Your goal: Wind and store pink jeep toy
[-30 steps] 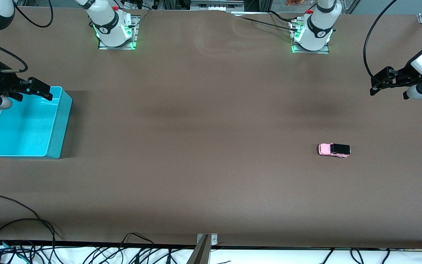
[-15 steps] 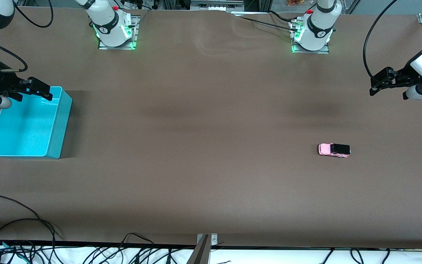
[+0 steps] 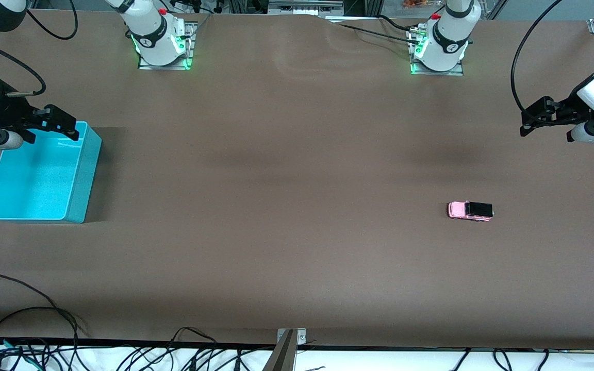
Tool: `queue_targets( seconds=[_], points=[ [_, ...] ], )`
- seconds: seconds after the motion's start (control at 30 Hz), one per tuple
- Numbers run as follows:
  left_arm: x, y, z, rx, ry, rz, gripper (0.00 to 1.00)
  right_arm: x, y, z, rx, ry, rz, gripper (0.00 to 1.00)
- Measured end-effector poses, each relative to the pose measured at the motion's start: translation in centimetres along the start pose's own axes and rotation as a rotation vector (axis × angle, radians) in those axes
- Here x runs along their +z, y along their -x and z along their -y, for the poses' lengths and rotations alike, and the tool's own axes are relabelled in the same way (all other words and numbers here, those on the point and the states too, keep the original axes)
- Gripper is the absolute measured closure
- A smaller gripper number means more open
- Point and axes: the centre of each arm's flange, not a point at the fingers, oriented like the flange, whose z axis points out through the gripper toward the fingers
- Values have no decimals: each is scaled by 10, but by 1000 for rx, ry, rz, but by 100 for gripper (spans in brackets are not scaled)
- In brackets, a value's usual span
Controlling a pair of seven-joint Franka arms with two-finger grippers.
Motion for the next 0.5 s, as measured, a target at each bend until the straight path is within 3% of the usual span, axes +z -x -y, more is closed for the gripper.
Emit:
queue_targets(
  seconds=[0.5],
  points=[
    [0, 0, -2, 4, 0, 0, 0, 0, 0, 0, 1, 0, 0, 0]
  ],
)
